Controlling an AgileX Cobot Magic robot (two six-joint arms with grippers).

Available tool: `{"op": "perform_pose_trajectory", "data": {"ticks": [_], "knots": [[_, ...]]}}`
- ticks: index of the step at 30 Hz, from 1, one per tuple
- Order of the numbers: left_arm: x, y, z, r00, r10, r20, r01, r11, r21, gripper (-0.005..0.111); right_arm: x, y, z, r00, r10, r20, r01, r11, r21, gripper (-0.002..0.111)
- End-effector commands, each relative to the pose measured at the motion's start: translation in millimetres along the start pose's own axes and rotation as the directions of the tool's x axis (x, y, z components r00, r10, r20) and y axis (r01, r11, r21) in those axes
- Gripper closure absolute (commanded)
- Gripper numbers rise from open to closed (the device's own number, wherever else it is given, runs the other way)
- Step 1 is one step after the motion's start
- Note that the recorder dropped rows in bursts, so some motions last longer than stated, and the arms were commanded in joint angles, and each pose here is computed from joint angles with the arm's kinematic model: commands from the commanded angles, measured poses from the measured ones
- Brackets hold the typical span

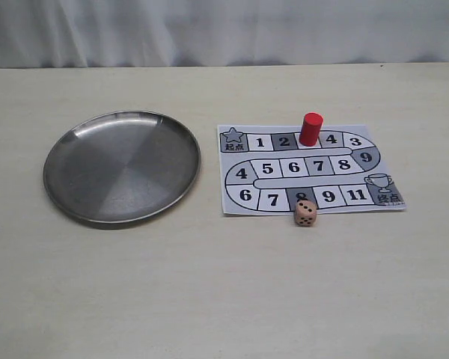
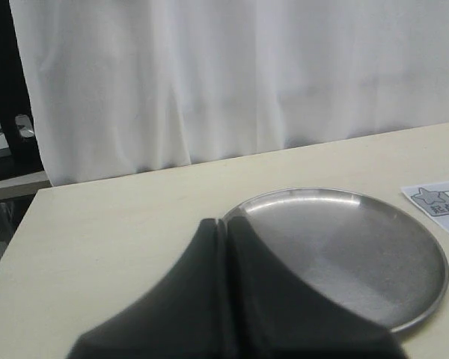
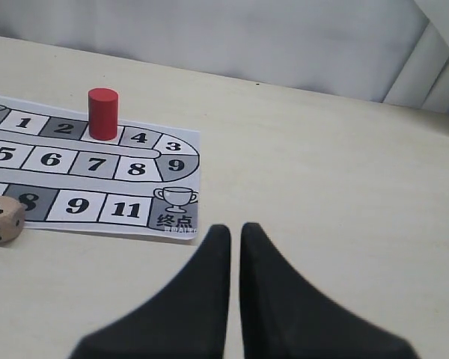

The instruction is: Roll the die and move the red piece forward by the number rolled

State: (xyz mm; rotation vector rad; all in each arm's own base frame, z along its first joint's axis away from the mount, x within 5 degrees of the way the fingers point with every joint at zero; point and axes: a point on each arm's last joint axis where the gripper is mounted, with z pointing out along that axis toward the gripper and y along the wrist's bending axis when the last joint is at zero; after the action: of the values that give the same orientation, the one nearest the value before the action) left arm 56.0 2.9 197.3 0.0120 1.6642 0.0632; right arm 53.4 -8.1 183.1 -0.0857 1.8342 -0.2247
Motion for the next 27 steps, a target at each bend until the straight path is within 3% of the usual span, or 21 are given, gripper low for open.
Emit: {"op": "perform_pose_trajectory", "data": {"ticks": [1, 7, 27], "knots": [[-0.4, -0.6, 0.0, 1.0, -0.002, 0.009, 0.002, 1.0, 0.01, 0.107, -3.3, 0.0, 0.0, 0.999, 0.005, 0.047, -0.005, 1.0, 0.003, 0.104], [-0.4, -0.6, 0.0, 1.0, -0.002, 0.009, 0.002, 1.0, 0.01, 0.107, -3.5, 2.3, 0.0, 0.995, 0.086, 0.047, -0.085, 0.996, -0.026, 0.104], [-0.4, -0.6, 0.0, 1.0, -0.002, 0.009, 0.002, 1.0, 0.01, 0.107, 0.2, 2.2, 0.1, 0.997, 0.071, 0.007, -0.07, 0.997, -0.022, 0.104]]}}
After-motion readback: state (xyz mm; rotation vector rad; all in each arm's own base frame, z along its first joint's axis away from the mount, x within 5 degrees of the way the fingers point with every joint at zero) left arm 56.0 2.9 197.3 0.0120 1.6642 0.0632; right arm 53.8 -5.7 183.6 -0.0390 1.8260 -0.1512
